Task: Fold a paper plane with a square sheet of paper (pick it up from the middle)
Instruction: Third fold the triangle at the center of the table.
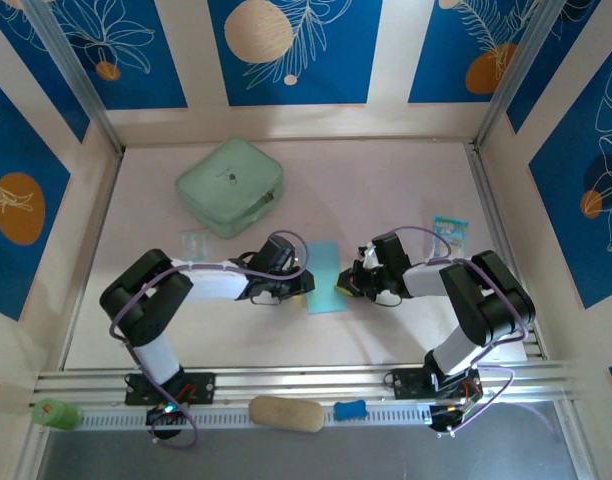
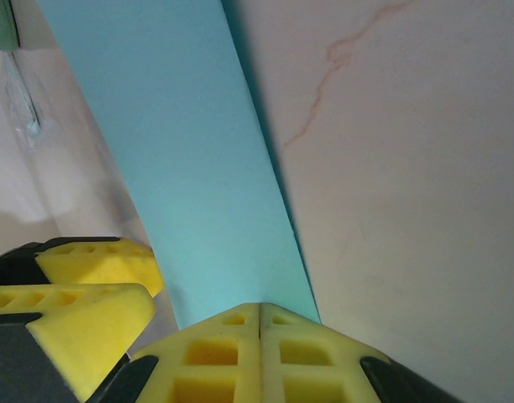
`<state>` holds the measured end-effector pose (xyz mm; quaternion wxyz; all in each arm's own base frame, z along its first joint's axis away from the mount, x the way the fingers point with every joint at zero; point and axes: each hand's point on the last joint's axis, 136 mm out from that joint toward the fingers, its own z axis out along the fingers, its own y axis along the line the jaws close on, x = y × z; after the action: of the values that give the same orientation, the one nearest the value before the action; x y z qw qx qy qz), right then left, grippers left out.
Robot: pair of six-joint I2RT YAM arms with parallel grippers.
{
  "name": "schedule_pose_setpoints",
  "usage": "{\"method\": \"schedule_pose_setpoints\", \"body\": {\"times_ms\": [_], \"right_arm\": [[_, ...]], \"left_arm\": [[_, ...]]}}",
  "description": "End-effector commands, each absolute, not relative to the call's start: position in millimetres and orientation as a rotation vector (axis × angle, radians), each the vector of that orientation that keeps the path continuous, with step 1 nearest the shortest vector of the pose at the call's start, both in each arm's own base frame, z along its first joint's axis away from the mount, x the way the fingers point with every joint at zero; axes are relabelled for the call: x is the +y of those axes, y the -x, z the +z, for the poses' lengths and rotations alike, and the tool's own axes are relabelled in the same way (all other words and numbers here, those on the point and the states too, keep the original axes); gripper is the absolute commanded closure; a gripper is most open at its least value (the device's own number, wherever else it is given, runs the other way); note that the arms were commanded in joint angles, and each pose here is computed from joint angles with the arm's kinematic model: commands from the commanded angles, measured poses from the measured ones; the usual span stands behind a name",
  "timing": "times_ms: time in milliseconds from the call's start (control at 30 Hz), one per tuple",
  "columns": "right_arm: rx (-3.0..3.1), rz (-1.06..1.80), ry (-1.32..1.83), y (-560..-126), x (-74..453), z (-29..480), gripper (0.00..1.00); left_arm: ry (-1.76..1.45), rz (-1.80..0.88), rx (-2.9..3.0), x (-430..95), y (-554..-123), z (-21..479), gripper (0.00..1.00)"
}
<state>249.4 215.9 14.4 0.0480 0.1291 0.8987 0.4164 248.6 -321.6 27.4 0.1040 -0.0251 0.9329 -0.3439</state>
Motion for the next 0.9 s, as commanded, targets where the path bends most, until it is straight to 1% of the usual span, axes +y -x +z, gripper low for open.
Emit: {"method": "schedule_pose_setpoints", "body": {"times_ms": [0, 200, 567, 767, 867], "right_arm": [[2.896, 1.207, -0.510, -216.4, 205.9, -10.4, 1.00], [2.900, 1.202, -0.511, -215.2, 205.0, -11.4, 1.00], [2.899, 1.202, -0.507, -214.4, 204.7, -11.1, 1.00], [2.867, 1.244, -0.471, -217.1, 208.5, -4.3, 1.00], [2.833, 1.264, -0.419, -219.5, 210.4, 4.1, 0.96]], "left_arm": [[0.082, -1.080, 2.757, -327.6, -247.8, 24.9, 0.71], [0.082, -1.112, 2.739, -330.4, -248.0, 27.1, 0.75], [0.103, -1.111, 2.703, -326.1, -250.6, 34.0, 0.74], [0.097, -1.122, 2.695, -326.2, -251.2, 37.8, 0.85], [0.105, -1.110, 2.694, -323.2, -250.2, 37.8, 0.90]]}}
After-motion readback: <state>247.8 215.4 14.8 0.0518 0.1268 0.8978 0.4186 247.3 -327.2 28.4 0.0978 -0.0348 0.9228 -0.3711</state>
